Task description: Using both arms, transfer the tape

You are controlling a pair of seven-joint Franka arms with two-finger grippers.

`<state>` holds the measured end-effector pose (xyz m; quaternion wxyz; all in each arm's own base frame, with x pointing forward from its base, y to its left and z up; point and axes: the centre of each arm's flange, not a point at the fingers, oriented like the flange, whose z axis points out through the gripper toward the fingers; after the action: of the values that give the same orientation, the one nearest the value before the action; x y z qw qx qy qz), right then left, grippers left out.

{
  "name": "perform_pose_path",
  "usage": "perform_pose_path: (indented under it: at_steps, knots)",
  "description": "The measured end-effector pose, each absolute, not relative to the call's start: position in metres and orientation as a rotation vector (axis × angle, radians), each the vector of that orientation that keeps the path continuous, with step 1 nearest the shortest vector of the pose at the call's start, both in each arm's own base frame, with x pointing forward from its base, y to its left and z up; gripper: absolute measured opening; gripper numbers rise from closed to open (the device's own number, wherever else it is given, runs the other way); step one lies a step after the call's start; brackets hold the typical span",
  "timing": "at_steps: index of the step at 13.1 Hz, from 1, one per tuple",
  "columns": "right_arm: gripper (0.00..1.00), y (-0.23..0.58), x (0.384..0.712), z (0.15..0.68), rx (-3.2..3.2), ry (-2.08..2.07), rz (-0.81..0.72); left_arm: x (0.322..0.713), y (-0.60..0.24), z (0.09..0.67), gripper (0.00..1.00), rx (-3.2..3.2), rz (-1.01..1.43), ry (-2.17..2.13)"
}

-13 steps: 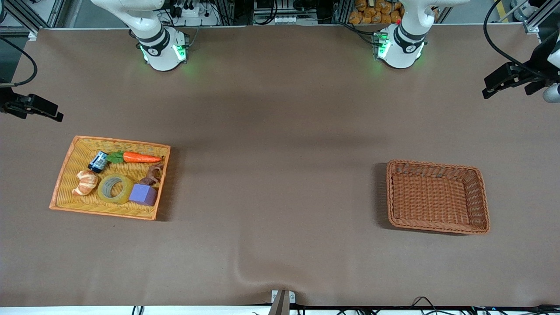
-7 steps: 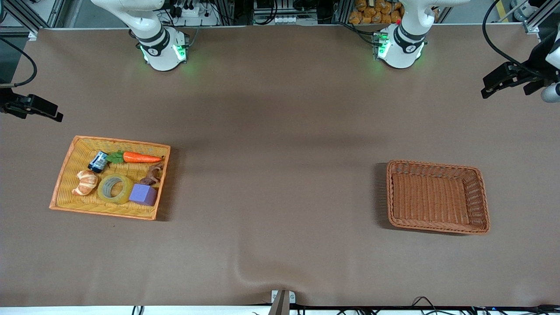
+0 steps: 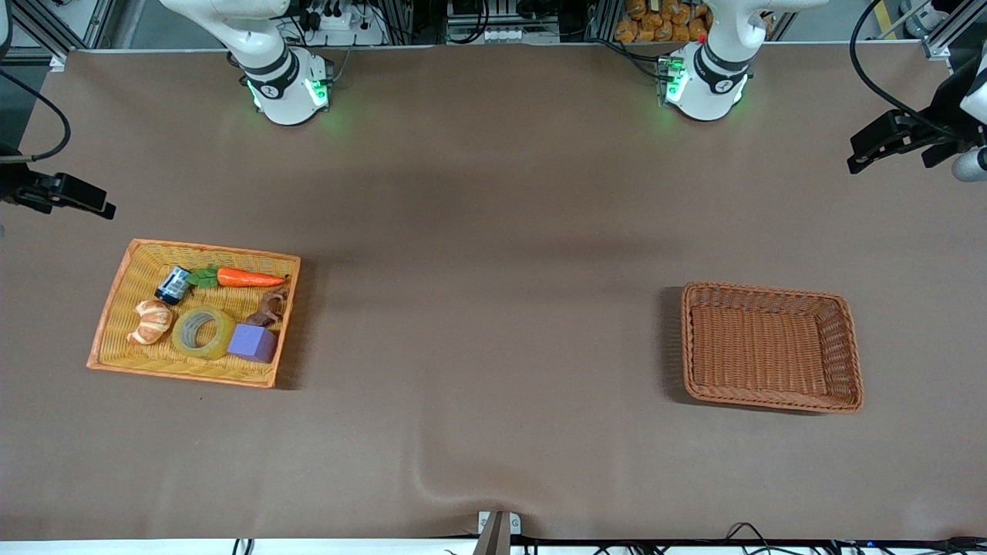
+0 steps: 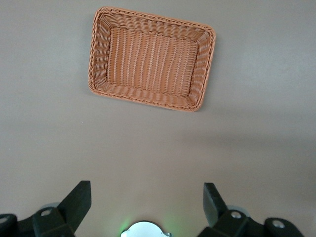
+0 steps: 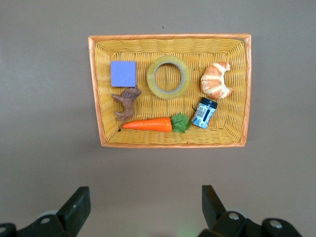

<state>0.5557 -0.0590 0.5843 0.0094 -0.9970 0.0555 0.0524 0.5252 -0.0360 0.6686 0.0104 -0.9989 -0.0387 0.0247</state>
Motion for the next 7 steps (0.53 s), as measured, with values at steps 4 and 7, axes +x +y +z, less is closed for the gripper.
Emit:
perform_pose_path:
  at_steps: [4, 7]
  knots:
    - [1.00, -0.071, 0.589, 0.522, -3.125, 0.020, 0.235, 0.525, -0.034, 0.669, 1.00, -3.117, 0.078, -0.128]
    - [1.00, -0.087, 0.621, 0.451, -3.132, -0.007, 0.281, 0.525, -0.034, 0.668, 1.00, -3.117, 0.079, -0.128]
